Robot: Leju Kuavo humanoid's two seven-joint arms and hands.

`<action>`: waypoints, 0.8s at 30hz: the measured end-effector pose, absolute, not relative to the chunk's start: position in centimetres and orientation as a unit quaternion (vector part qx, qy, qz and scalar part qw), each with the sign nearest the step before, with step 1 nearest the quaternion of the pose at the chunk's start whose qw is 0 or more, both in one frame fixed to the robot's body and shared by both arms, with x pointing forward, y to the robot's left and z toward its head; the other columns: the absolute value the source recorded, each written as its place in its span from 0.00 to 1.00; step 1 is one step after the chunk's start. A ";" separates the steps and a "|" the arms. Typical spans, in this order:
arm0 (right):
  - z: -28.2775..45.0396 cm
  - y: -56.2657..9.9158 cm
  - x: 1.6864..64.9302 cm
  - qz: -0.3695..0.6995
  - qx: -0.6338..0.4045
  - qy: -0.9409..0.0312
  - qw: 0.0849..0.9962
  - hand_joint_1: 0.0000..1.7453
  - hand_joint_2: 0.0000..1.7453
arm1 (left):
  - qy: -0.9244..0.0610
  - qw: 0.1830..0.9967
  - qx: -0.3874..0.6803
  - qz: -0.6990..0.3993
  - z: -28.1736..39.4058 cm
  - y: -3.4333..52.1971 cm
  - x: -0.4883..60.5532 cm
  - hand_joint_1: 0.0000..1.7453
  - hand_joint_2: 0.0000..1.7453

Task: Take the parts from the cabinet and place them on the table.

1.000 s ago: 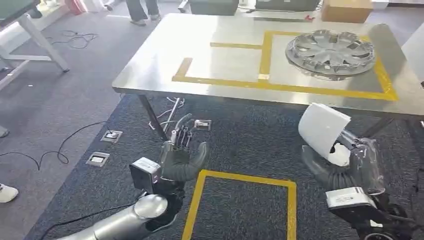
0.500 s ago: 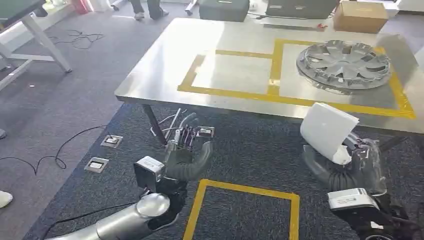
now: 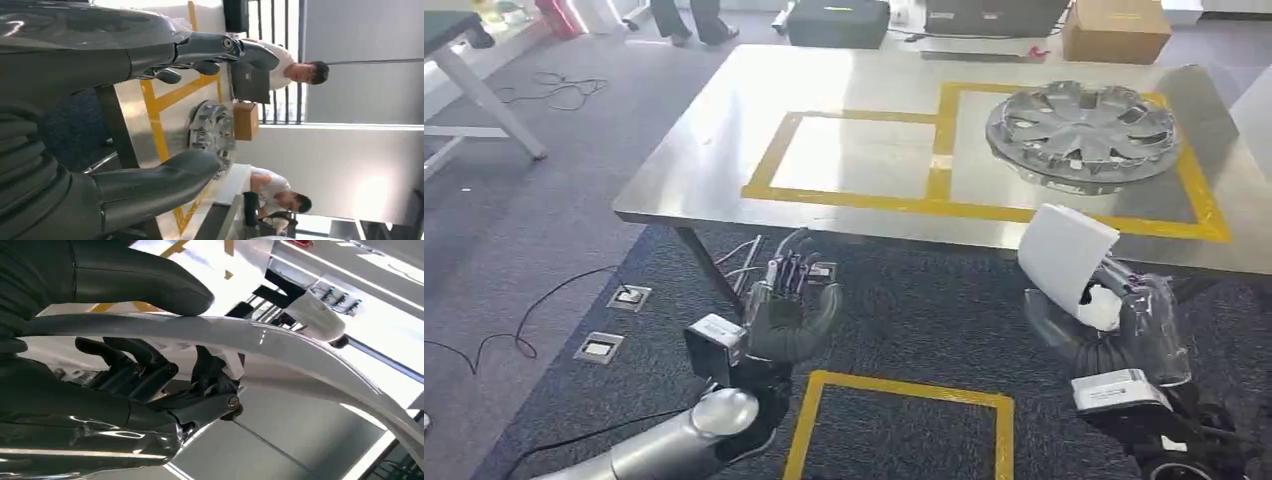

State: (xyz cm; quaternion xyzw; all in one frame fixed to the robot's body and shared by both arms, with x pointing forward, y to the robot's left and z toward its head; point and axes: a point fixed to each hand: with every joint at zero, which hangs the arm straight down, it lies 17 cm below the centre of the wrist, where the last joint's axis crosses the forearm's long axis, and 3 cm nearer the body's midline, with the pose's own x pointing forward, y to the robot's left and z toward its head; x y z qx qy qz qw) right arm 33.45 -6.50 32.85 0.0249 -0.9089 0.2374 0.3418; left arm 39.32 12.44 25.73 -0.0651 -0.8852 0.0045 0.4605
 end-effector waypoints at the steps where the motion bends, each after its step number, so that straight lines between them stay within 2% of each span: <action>1: 32.9 -6.5 33.5 0.236 0.025 -0.910 0.340 1.00 1.00 | -0.886 0.459 -0.066 0.003 25.8 12.4 39.3 0.00 1.00; 24: 32.5 -7.0 34.1 0.222 0.022 -0.906 0.360 1.00 1.00 | -0.886 0.458 -0.071 0.004 25.8 12.1 39.2 0.00 1.00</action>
